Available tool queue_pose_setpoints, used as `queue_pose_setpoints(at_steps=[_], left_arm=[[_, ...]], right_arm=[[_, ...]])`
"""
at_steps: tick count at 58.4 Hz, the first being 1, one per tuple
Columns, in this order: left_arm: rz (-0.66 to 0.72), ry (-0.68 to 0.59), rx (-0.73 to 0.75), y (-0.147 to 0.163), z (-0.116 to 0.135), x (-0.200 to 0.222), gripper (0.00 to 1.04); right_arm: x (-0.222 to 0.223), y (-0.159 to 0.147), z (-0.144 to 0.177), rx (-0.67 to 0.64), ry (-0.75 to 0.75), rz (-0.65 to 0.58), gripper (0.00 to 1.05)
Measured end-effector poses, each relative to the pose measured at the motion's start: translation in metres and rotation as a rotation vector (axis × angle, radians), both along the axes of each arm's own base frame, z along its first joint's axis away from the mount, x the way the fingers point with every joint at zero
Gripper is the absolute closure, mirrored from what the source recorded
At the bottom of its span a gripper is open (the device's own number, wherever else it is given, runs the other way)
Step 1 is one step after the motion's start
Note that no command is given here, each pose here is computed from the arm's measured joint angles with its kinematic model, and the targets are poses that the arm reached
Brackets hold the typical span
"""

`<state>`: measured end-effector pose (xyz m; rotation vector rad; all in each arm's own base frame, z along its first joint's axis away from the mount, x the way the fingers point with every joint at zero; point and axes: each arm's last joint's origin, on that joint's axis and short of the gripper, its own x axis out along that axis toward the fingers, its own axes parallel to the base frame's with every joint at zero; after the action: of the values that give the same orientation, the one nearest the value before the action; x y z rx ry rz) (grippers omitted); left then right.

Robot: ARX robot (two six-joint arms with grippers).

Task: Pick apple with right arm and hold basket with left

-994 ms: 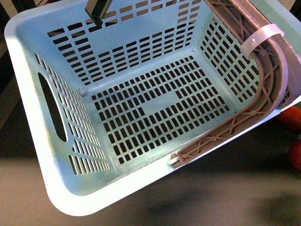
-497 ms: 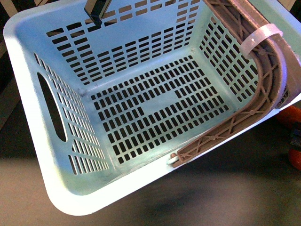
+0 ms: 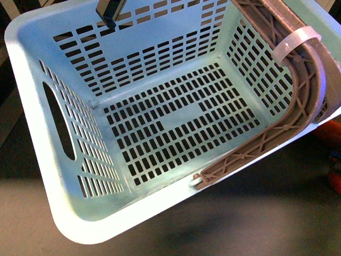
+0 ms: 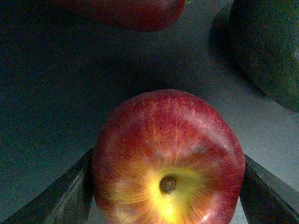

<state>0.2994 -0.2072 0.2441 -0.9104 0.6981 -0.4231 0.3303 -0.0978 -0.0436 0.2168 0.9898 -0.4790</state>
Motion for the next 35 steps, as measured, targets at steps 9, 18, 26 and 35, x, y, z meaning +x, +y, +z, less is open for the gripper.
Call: queue_pose_setpoints(at_steps=[9, 18, 26, 35], left_arm=[[0.002, -0.001, 0.001, 0.0, 0.0, 0.0, 0.99], [0.001, 0.0, 0.0, 0.0, 0.0, 0.0, 0.99], [0.001, 0.0, 0.0, 0.0, 0.0, 0.0, 0.99], [0.001, 0.0, 0.0, 0.0, 0.0, 0.0, 0.99]], right_arm=[[-0.015, -0.001, 0.005, 0.042, -0.006, -0.003, 0.32], [-0.03, -0.001, 0.028, 0.064, -0.041, 0.011, 0.32], [-0.038, 0.002, 0.071, 0.069, -0.121, 0.084, 0.32], [-0.047, 0.007, 0.138, 0.087, -0.257, 0.151, 0.32]])
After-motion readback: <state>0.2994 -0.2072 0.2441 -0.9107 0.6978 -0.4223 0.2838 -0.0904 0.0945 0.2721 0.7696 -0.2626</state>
